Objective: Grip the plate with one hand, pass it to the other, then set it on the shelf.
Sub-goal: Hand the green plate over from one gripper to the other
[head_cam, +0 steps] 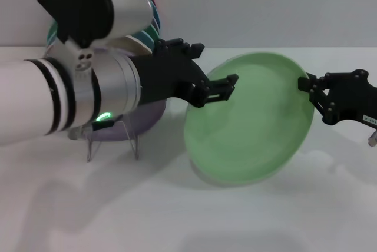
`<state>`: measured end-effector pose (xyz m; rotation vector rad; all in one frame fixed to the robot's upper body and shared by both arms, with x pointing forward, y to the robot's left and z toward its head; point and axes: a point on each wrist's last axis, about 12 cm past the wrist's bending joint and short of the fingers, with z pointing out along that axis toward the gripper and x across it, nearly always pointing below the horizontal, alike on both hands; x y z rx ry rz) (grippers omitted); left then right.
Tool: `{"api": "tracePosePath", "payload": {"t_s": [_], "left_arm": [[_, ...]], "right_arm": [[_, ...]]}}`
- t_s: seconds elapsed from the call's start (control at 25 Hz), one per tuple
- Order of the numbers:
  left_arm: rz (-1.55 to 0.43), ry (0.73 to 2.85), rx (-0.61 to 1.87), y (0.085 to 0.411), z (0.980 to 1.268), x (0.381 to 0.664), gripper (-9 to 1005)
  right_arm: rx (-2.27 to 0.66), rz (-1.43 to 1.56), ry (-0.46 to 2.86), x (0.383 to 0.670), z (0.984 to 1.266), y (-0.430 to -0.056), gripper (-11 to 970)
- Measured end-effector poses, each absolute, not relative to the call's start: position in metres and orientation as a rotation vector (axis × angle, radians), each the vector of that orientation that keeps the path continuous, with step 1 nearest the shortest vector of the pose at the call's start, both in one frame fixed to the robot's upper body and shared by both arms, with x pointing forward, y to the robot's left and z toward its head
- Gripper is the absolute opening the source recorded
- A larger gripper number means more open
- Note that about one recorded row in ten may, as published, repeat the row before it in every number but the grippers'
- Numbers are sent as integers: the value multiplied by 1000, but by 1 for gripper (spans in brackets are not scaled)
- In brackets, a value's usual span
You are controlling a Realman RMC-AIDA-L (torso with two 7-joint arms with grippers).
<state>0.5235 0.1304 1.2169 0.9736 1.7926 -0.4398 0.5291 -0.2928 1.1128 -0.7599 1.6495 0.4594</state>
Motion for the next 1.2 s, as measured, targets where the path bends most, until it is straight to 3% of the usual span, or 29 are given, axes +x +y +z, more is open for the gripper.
{"api": "tracePosePath", "payload": {"t_s": [0.72, 0.92, 1.04, 1.2], "left_arm": [[-421, 1798, 1038, 121, 1202, 529, 665], [-396, 1799, 1039, 122, 1200, 531, 417], [-388, 1796, 1045, 123, 1200, 530, 190], [-354, 1784, 1063, 124, 1199, 531, 144]], "right_arm": [[-759, 514, 1623, 526, 1117, -290, 25], [-753, 517, 1619, 526, 1117, -290, 45], [-749, 532, 1616, 525, 1116, -290, 57], [-771, 562, 1593, 520, 1115, -289, 74]]}}
